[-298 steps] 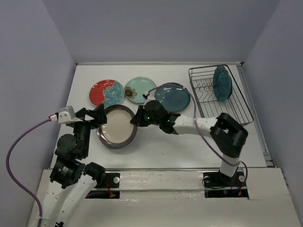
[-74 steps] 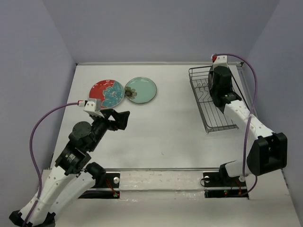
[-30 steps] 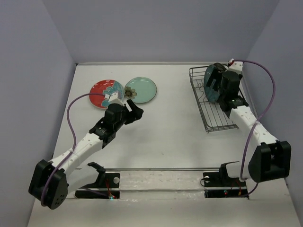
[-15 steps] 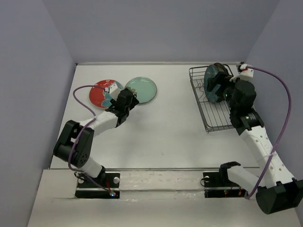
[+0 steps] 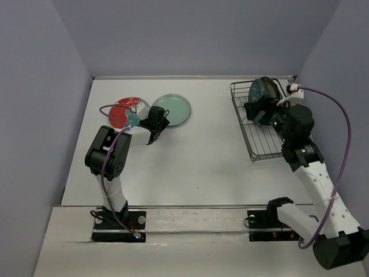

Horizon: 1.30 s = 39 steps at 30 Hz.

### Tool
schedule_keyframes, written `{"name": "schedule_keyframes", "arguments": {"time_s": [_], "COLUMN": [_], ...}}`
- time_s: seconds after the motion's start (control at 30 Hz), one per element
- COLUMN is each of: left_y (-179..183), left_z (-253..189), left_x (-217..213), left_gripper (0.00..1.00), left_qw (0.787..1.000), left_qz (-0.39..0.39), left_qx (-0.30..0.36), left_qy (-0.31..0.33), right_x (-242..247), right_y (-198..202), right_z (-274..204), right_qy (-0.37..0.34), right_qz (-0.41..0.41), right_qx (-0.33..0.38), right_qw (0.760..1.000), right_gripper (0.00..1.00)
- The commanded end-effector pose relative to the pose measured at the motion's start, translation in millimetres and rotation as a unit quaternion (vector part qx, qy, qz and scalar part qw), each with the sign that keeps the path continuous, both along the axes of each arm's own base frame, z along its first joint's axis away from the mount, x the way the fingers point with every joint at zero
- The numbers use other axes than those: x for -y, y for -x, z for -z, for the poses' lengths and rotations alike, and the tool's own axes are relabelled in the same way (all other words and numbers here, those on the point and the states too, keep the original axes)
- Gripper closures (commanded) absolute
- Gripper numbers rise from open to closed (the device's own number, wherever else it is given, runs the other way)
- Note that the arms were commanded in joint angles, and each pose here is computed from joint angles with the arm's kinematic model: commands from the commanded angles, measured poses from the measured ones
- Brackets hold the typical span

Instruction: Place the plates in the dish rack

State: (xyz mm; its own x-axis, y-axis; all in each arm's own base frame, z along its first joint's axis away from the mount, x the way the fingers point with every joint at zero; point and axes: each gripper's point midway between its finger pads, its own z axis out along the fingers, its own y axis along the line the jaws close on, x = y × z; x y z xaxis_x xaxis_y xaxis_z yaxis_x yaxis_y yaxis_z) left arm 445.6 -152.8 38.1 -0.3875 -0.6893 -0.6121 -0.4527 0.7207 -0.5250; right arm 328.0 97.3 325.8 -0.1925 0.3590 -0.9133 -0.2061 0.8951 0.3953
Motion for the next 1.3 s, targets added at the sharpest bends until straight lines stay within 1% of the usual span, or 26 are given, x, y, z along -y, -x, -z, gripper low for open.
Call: {"name": "schedule_keyframes", "arguments": {"time_s": [0.0,0.07,0.2,0.3,0.33,0.43,0.53,0.6,0.63,0.67,0.7,0.73,0.77,0.8,0.83,0.87,0.9,0.93,0.97,1.03,1.07,1.13,1.17,1.2,1.27], "left_y": [-31.0,-32.5,-37.5,-38.3,-39.6,-41.6,-36.1,-28.8,-27.8,-17.9,-19.6,-10.6,0.2,5.5,10.1,17.6,27.1,32.9,40.5,53.4,61.4,75.7,80.2,88.7,102.5], "left_z": [-26.9,-17.3,-8.8,-3.2,-3.3,-4.8,-20.1,-42.3,-71.8,-70.9,-92.0,-94.4,-104.3,-111.1,-119.5,-139.4,-135.2,-141.6,-159.8,-163.1,-177.9,-188.9,-190.3,-187.1,-188.1], "left_x": [12.3,13.1,16.2,16.5,15.3,14.3,11.3,5.5,4.8,1.3,3.9,5.1,2.5,2.3,1.8,0.3,-3.6,-4.1,-6.3,-7.5,-7.1,-0.1,4.3,12.3,12.7], "left_gripper": [0.46,0.49,0.53,0.63,0.75,0.95,0.95,0.95,0.94,0.95,0.94,0.94,0.94,0.94,0.94,0.94,0.94,0.94,0.94,0.94,0.94,0.94,0.94,0.94,0.94], "left_qw": [0.997,0.997,0.997,0.996,0.996,0.995,0.994,0.991,0.986,0.986,0.981,0.979,0.977,0.974,0.971,0.965,0.965,0.962,0.955,0.952,0.946,0.939,0.937,0.934,0.930], "left_qz": [-0.012,-0.016,-0.021,-0.026,-0.029,-0.028,-0.024,-0.019,-0.014,-0.009,0.001,0.017,0.024,0.029,0.033,0.036,0.036,0.039,0.041,0.050,0.058,0.091,0.106,0.133,0.145], "left_qx": [0.057,0.051,0.048,0.050,0.054,0.061,0.084,0.114,0.150,0.152,0.178,0.186,0.197,0.206,0.218,0.240,0.238,0.247,0.268,0.272,0.289,0.297,0.296,0.289,0.290], "left_qy": [0.048,0.053,0.062,0.068,0.068,0.069,0.069,0.067,0.072,0.069,0.074,0.078,0.081,0.086,0.093,0.102,0.104,0.110,0.120,0.128,0.138,0.150,0.154,0.163,0.175], "right_x": [-19.9,-20.3,-27.4,-33.7,-37.9,-40.8,-46.1,-52.8,-63.8,-70.0,-76.3,-86.2,-102.3,-110.5,-123.0,-127.9,-128.9,-136.0,-139.6,-145.3,-148.5,-155.1,-158.9,-160.8,-160.8], "right_y": [8.3,8.0,13.7,19.6,21.8,24.9,24.7,22.9,26.0,21.4,26.3,20.1,26.2,24.6,22.6,19.7,12.6,7.6,3.8,-1.5,-7.0,-13.7,-11.3,-14.9,-19.7], "right_z": [-13.1,-15.5,-27.8,-34.4,-35.9,-38.1,-32.1,-27.6,-25.4,-18.8,-20.5,-15.2,-12.5,-12.5,-0.1,3.6,6.6,18.1,25.2,38.1,49.6,65.4,64.5,73.4,85.6], "right_qy": [-0.019,-0.020,-0.029,-0.039,-0.040,-0.040,-0.039,-0.038,-0.041,-0.042,-0.047,-0.051,-0.065,-0.072,-0.078,-0.078,-0.078,-0.075,-0.076,-0.073,-0.072,-0.069,-0.069,-0.067,-0.065], "right_qz": [-0.049,-0.050,-0.068,-0.084,-0.093,-0.099,-0.109,-0.120,-0.141,-0.153,-0.174,-0.195,-0.234,-0.250,-0.266,-0.268,-0.262,-0.266,-0.262,-0.263,-0.263,-0.263,-0.268,-0.267,-0.259], "right_qx": [0.021,0.022,0.034,0.040,0.041,0.043,0.032,0.023,0.018,0.005,0.005,-0.009,-0.024,-0.023,-0.044,-0.048,-0.050,-0.066,-0.076,-0.093,-0.108,-0.126,-0.125,-0.136,-0.149], "right_qw": [0.998,0.998,0.997,0.995,0.994,0.993,0.993,0.992,0.989,0.987,0.984,0.979,0.970,0.965,0.960,0.959,0.961,0.959,0.959,0.958,0.956,0.954,0.953,0.952,0.952], "right_gripper": [0.10,0.10,0.10,0.10,0.11,0.11,0.11,0.11,0.11,0.11,0.11,0.10,0.10,0.10,0.09,0.09,0.09,0.09,0.08,0.08,0.08,0.08,0.08,0.07,0.05]}}
